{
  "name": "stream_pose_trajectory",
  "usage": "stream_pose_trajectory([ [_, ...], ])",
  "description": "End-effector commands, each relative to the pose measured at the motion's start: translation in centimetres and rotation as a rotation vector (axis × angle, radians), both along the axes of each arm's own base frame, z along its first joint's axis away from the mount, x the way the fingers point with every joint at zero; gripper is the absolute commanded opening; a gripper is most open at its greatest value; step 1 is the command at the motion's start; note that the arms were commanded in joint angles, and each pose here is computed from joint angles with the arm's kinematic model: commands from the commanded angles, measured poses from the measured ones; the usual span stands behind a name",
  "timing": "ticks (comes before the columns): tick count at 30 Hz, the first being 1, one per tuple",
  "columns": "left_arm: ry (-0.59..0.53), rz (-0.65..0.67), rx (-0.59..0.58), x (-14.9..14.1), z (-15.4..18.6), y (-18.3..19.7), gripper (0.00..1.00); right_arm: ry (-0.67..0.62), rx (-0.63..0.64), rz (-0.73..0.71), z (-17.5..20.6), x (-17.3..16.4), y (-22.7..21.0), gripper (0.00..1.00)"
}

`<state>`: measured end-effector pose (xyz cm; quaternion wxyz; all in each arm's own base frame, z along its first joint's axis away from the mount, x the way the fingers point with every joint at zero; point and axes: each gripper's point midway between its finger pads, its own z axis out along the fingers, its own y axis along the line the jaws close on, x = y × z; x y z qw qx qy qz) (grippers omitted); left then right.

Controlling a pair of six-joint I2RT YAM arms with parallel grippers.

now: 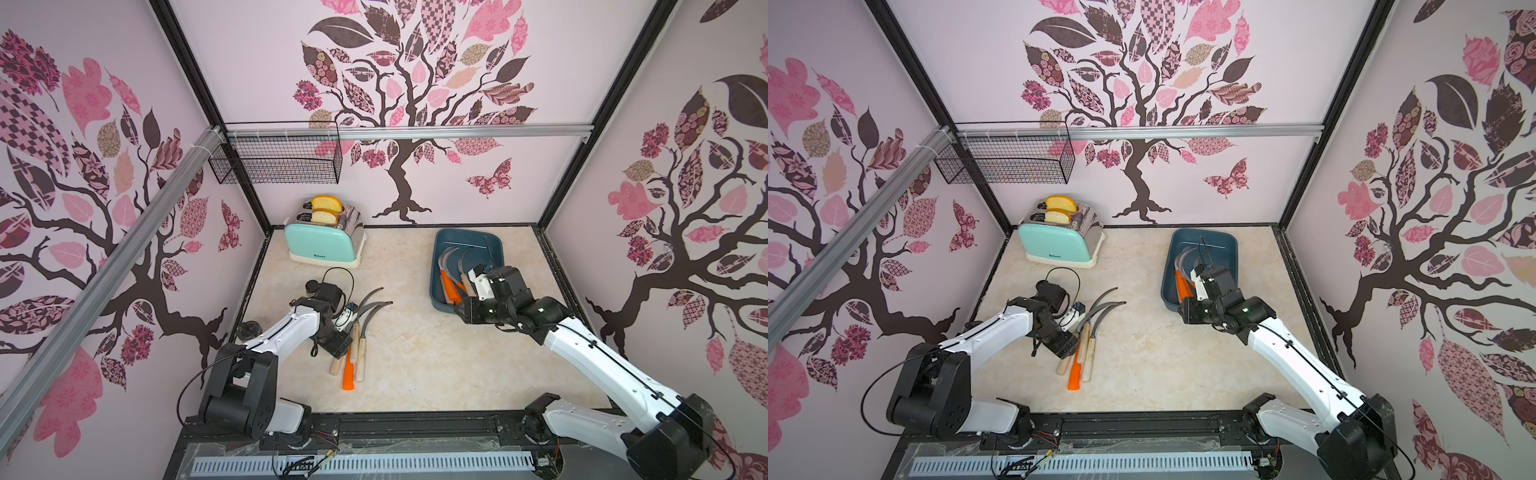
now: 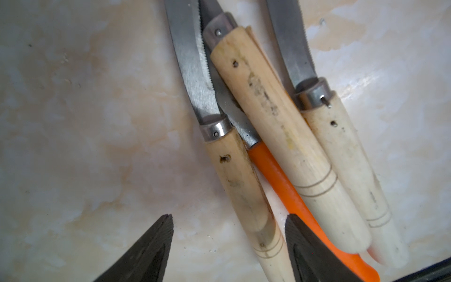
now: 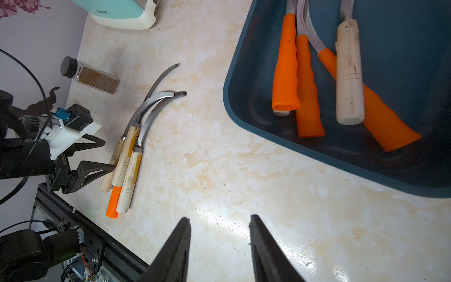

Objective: Put small sickles into storage boxes
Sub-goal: Pick up the sickle at the center of the board.

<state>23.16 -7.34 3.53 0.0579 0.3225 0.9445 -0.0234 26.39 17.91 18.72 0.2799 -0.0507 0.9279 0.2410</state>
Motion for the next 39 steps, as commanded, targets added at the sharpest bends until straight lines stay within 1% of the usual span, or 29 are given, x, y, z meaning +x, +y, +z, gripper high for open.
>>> stream_pose_trajectory([
  [1, 0.013, 0.001, -0.006, -0.1, -0.5, -0.2, 0.77, -0.013, -0.002, 0.0, 0.8, 0.2, 0.2, 0.44],
  [7, 0.013, 0.017, 0.014, 0.2, -1.0, 0.1, 0.77, -0.01, -0.006, 0.001, 0.6, 0.3, 0.2, 0.43],
  [15, 0.056, 0.006, 0.018, 0.1, -2.1, -0.1, 0.71, -0.014, -0.013, 0.002, 0.7, 0.3, 0.1, 0.43],
  [17, 0.056, 0.008, 0.024, 0.4, -2.1, -0.1, 0.69, -0.016, -0.016, 0.003, 0.6, 0.3, 0.1, 0.43],
  [23, 0.053, 0.006, 0.032, 0.7, -2.1, 0.0, 0.69, -0.011, -0.022, 0.005, 0.4, 0.3, 0.1, 0.43],
  [26, 0.054, 0.011, 0.036, 0.7, -2.3, 0.0, 0.67, -0.017, -0.024, 0.003, 0.6, 0.4, 0.0, 0.43],
  [30, 0.069, 0.015, 0.039, 0.4, -2.6, 0.1, 0.63, -0.018, -0.024, 0.005, 0.6, 0.4, 0.0, 0.43],
  [35, 0.07, 0.01, 0.039, 0.4, -2.5, 0.0, 0.53, -0.02, -0.025, 0.003, 0.6, 0.4, -0.1, 0.43],
  [37, 0.07, 0.014, 0.039, 0.5, -2.4, 0.0, 0.52, -0.022, -0.022, 0.002, 0.8, 0.3, -0.1, 0.43],
  [39, 0.071, 0.013, 0.036, 0.4, -2.4, 0.0, 0.48, -0.023, -0.023, 0.0, 0.8, 0.3, -0.1, 0.43],
])
